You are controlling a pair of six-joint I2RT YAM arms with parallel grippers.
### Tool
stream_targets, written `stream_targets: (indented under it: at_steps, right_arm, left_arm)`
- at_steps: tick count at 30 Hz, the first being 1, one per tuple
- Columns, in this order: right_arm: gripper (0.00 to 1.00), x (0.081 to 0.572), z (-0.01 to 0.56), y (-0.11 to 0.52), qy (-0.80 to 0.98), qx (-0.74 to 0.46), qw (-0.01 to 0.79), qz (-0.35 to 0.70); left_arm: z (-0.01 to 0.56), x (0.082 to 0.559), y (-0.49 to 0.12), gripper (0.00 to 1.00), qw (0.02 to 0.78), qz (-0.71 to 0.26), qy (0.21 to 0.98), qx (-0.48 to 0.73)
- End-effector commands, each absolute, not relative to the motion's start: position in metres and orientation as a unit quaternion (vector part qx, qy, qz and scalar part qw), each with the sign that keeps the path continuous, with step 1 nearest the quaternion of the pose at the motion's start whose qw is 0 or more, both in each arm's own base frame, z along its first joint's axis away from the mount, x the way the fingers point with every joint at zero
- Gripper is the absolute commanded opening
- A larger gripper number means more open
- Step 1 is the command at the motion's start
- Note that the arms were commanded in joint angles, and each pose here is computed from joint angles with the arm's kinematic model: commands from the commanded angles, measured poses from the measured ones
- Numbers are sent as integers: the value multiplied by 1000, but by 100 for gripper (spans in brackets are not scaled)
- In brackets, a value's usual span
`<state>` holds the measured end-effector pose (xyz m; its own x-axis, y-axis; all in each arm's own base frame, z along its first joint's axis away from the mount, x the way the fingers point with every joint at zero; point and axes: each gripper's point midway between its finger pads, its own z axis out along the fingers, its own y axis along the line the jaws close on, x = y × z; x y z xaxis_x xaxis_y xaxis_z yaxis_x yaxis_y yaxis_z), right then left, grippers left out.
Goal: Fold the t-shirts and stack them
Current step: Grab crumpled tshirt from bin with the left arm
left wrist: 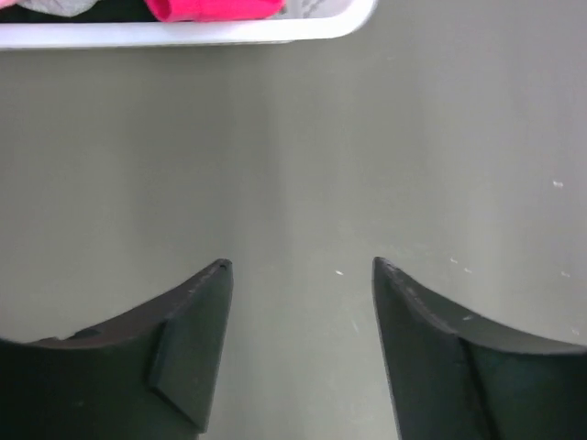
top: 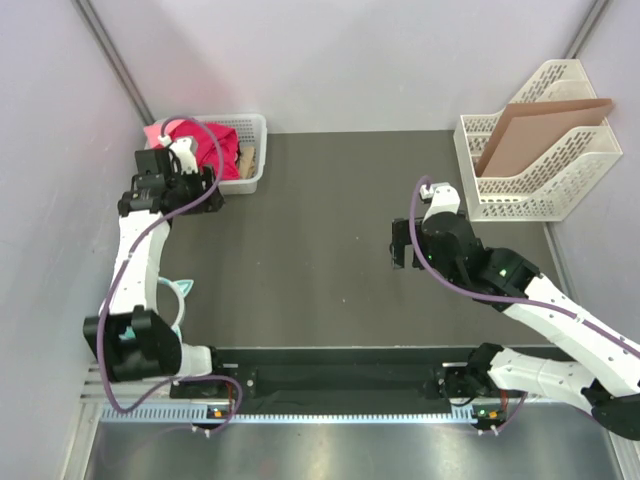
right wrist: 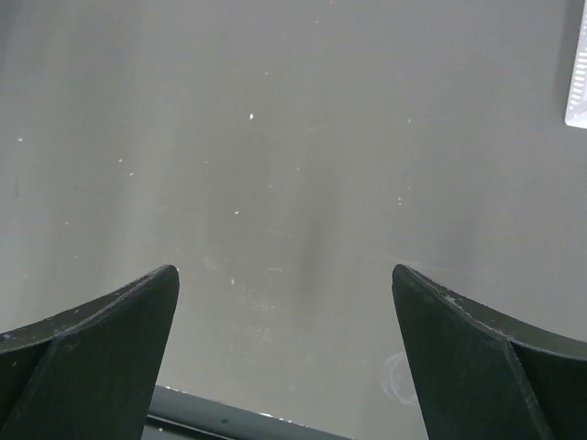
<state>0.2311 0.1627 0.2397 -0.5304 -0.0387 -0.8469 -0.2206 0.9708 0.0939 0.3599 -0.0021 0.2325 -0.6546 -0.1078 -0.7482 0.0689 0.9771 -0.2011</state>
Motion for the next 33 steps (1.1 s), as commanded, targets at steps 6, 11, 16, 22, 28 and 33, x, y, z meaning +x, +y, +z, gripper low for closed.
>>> stream_targets:
  at_steps: [6, 11, 16, 22, 28, 33]
  right_arm:
    - [100, 227, 248, 169, 861, -66, 489, 124]
    - [100, 223, 243, 168, 858, -67, 493, 132]
    - [100, 223, 232, 164, 863, -71, 487, 117]
    - [100, 225, 232, 162, 863, -72, 488, 107]
    - [100, 225, 227, 162, 867, -76, 482, 102]
    - [96, 221, 216, 165, 874, -79, 468, 107]
  left_arm:
    - [259, 456, 34, 85, 488, -51, 871, -39]
    - [290, 503, 44, 89, 524, -49, 849, -52]
    - [268, 537, 57, 97, 507, -38, 858, -72]
    - [225, 555, 71, 99, 480, -25, 872, -91]
    - [200, 565, 80, 99, 463, -9, 882, -86]
    - [196, 573, 82, 94, 469, -8, 880, -77]
